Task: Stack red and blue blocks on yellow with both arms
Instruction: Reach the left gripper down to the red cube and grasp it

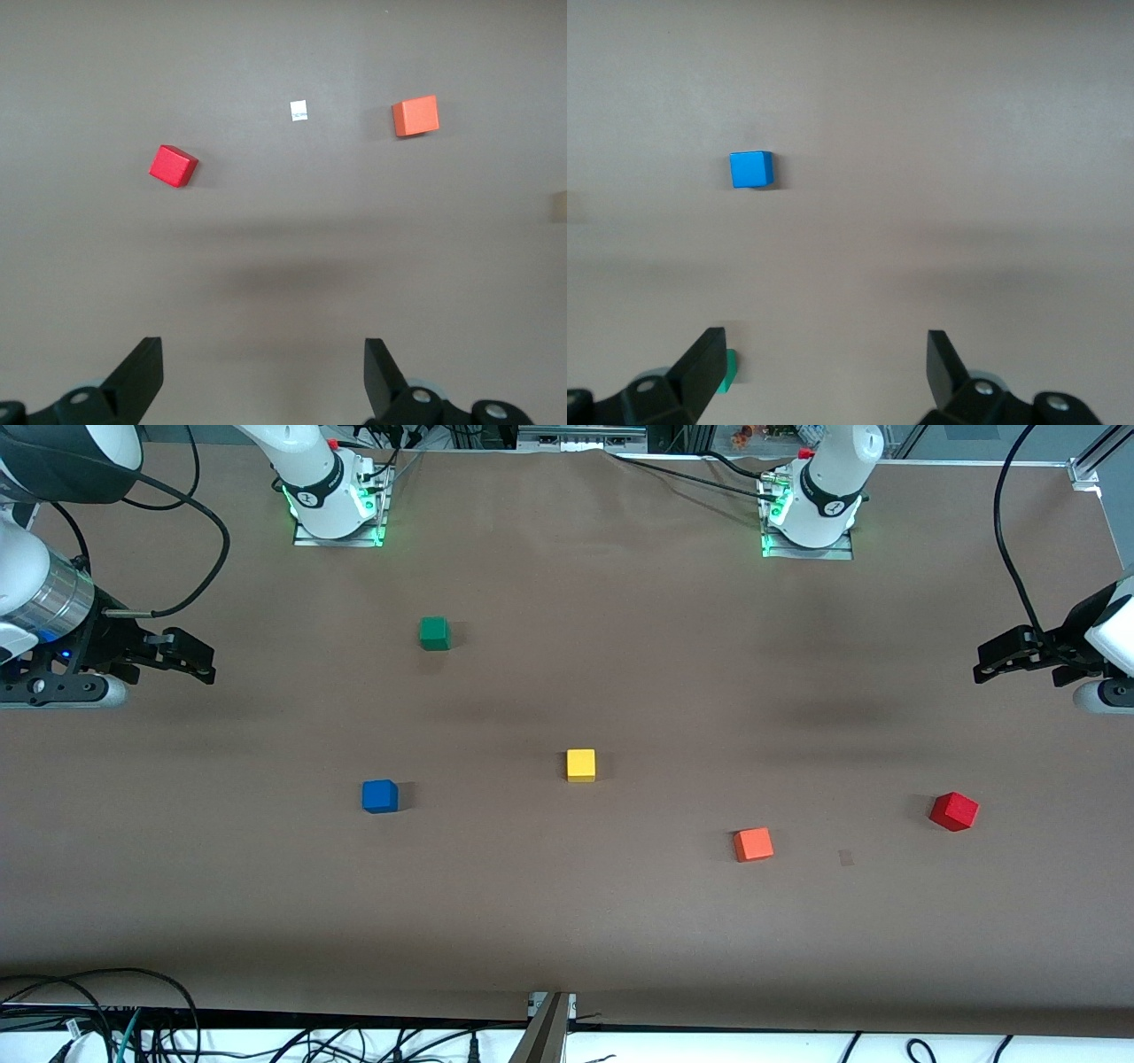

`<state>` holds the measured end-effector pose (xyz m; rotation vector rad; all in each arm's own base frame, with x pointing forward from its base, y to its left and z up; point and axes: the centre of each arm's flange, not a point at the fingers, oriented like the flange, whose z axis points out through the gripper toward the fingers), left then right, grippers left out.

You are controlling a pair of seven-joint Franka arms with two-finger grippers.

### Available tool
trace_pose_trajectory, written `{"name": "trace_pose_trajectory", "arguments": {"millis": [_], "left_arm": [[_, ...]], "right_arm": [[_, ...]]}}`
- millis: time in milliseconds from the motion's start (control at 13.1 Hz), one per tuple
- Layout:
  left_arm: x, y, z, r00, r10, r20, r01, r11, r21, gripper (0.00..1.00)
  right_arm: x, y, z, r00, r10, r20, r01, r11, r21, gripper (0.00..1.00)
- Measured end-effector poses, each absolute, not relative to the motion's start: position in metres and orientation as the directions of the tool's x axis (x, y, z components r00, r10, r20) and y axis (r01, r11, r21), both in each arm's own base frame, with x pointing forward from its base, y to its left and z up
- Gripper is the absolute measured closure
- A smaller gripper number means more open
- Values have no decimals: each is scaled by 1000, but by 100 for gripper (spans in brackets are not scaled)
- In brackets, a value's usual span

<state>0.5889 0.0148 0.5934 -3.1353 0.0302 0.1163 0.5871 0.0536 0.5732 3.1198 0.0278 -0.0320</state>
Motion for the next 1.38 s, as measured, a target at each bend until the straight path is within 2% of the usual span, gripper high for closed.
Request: {"name": "trace_pose_trajectory", "arguments": {"millis": [688, 1070, 1376], "left_arm": [[602, 19, 571, 994, -12, -104, -12, -1000, -3, 0], [647, 69, 495, 994, 23, -103, 22, -1000, -4, 0], [677, 107, 422, 974, -214, -77, -213, -977, 15, 0]], "right_arm": [[587, 54, 573, 1000, 18, -21, 18, -1000, 21, 0], [587, 54, 573, 1000, 17, -21, 18, -1000, 21, 0], [587, 54, 573, 1000, 17, -20, 18, -1000, 21, 0]]}}
